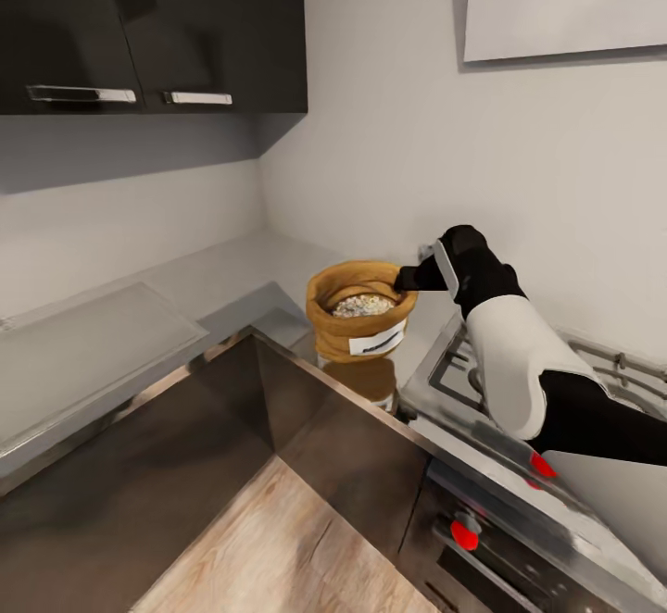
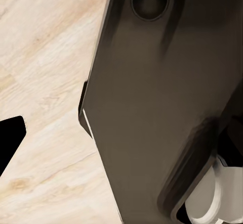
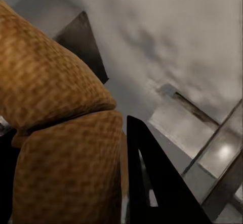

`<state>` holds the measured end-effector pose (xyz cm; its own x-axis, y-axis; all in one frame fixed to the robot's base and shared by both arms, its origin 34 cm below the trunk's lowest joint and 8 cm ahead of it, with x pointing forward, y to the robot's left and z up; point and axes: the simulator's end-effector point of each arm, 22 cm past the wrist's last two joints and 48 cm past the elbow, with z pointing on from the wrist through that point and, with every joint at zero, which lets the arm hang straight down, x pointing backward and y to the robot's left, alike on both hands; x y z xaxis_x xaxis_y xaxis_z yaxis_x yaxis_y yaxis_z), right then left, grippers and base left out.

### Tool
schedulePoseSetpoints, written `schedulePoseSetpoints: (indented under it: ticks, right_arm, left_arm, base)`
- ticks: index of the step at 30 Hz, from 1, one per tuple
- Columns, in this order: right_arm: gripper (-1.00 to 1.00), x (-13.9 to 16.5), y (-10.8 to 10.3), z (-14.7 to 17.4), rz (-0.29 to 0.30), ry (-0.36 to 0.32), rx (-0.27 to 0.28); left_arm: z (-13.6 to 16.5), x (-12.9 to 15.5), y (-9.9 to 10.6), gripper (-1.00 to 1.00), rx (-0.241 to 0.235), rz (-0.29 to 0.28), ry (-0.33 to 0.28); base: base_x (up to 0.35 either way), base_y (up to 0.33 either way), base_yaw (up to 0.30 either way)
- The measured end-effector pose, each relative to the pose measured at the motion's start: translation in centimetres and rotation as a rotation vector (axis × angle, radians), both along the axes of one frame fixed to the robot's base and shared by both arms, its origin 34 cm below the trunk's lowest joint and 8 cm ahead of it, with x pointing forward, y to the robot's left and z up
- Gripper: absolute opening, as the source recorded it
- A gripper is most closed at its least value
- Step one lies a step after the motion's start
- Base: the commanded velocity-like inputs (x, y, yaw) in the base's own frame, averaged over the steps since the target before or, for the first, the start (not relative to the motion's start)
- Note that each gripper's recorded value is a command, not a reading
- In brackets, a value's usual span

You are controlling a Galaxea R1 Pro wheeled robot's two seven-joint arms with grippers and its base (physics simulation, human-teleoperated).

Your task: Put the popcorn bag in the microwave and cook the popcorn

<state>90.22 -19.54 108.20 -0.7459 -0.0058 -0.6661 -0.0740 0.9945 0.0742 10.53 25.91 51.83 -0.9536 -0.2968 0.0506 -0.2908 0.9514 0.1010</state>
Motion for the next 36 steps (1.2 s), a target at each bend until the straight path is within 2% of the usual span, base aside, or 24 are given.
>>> schedulePoseSetpoints:
  ticks: [4,7,9,18,29,36]
  right_arm:
    - [-1.0,0.0,0.0,0.0,-0.003,0.001,0.011]
    - [-1.0,0.0,0.2,-0.1,-0.021,0.008,0.097]
    - [-1.0,0.0,0.2,-0.1,-0.028,0.01,0.118]
    - [-1.0,0.0,-0.9,-0.2,-0.05,0.009,0.068]
    - [-1.0,-0.1,-0.7,0.1,-0.051,0.004,0.07]
    - [-1.0,-0.4,-1.6,0.4,-0.081,0.006,0.038]
  left_arm:
    - [0.0,0.8,0.3,1.0,0.013,0.0,-0.035]
    - [0.0,0.9,0.3,1.0,0.015,0.0,-0.04]
    - [0.0,0.9,0.3,1.0,0.015,0.0,-0.04]
    - [0.0,0.9,0.3,1.0,0.015,0.0,-0.04]
    - [0.0,1.0,0.3,1.0,0.014,0.0,-0.043]
    - [0.0,1.4,0.4,1.0,0.015,-0.001,-0.053]
  base:
    - [-0.342,0.093,0.0]
    - [-0.341,0.102,0.0]
    - [-0.34,0.103,0.0]
    - [-0.34,0.103,0.0]
    - [-0.34,0.104,0.0]
    - [-0.34,0.085,0.0]
